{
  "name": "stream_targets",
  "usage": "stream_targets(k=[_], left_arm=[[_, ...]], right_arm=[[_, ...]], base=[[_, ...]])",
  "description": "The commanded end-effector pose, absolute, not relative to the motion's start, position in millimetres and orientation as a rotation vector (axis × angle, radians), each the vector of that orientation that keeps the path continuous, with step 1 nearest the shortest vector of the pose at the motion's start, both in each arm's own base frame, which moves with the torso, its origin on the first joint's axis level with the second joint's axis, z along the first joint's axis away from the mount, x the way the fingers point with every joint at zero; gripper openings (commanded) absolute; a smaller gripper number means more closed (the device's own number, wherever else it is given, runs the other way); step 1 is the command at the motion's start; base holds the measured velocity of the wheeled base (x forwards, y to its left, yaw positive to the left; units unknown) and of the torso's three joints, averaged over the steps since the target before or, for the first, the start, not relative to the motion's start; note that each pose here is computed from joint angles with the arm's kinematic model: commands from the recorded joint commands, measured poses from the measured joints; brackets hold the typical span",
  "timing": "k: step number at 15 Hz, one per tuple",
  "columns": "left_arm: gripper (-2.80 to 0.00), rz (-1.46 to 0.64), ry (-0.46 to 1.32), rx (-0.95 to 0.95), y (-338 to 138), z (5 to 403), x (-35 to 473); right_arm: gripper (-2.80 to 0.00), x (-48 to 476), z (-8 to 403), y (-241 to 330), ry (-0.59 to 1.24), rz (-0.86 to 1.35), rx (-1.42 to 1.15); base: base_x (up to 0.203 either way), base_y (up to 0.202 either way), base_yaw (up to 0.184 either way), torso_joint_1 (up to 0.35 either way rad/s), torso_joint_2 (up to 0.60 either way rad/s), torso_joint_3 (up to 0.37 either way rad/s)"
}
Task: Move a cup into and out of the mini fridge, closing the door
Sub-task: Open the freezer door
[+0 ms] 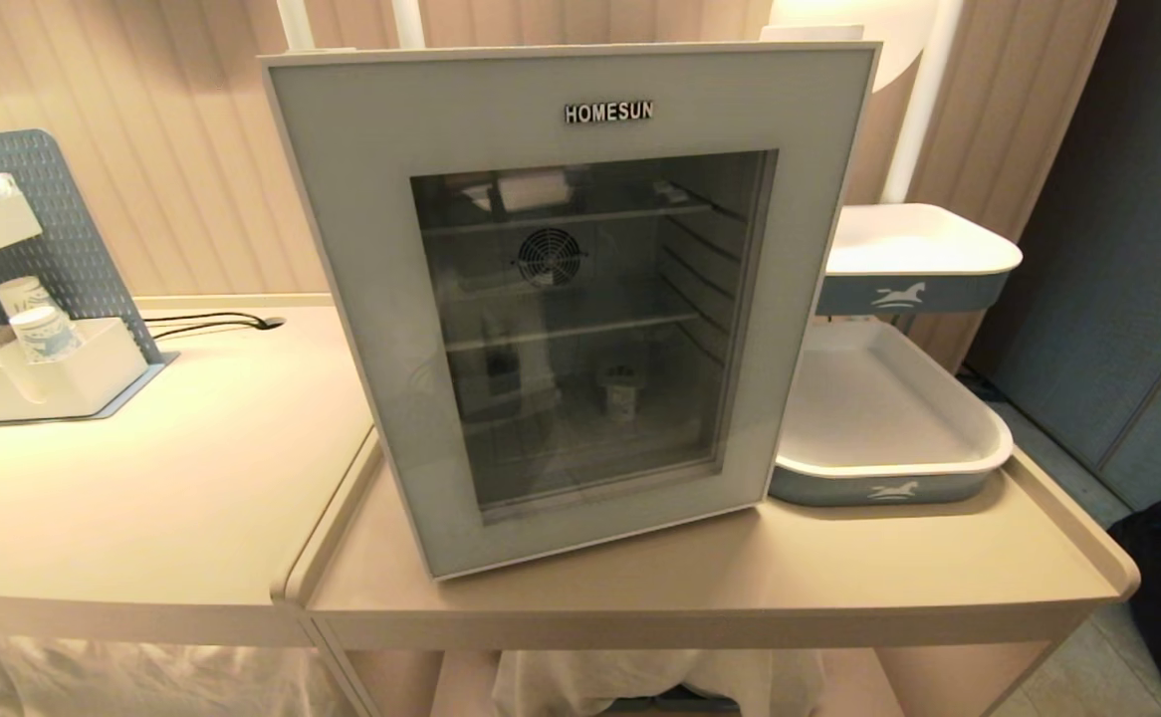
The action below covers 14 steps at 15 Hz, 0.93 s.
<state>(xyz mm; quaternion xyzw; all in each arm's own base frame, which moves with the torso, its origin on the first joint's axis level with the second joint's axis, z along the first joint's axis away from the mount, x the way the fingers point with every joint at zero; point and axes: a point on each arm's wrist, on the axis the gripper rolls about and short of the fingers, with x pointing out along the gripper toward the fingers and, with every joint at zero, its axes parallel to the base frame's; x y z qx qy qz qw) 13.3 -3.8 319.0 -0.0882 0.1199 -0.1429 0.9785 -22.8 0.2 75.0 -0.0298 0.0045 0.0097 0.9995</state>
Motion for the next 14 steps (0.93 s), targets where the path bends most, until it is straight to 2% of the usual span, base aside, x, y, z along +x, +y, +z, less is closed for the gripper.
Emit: stream_targets(k=[1, 4, 5, 8, 14], left_arm=[[-2.80, -0.338, 0.420, -0.163, -38, 308, 92], [-2.80, -0.518, 0.471, -0.275, -36, 300, 132], [0.00, -0.577, 0.473, -0.315, -26, 298, 144], [0.00, -0.759, 0.441, -0.368, -3, 281, 170], [0.00, -1.065, 0.338, -0.324, 2, 245, 200]], right_arm=[[-2.80, -23, 75, 0, 0.007, 0.019, -0.060], [-2.80, -23, 75, 0, 0.007, 0.019, -0.060], [-2.80, -23, 75, 0, 0.007, 0.019, -0.060], [-2.80, -23, 75, 0, 0.008, 0.019, -0.060], [-2.80, -23, 75, 0, 0.009, 0.019, -0.060]], base=[[0.000, 0.000, 0.000, 0.000, 0.00, 0.000], [0.000, 0.000, 0.000, 0.000, 0.00, 0.000], [0.000, 0.000, 0.000, 0.000, 0.00, 0.000], [0.000, 0.000, 0.000, 0.000, 0.00, 0.000], [0.000, 0.000, 0.000, 0.000, 0.00, 0.000]])
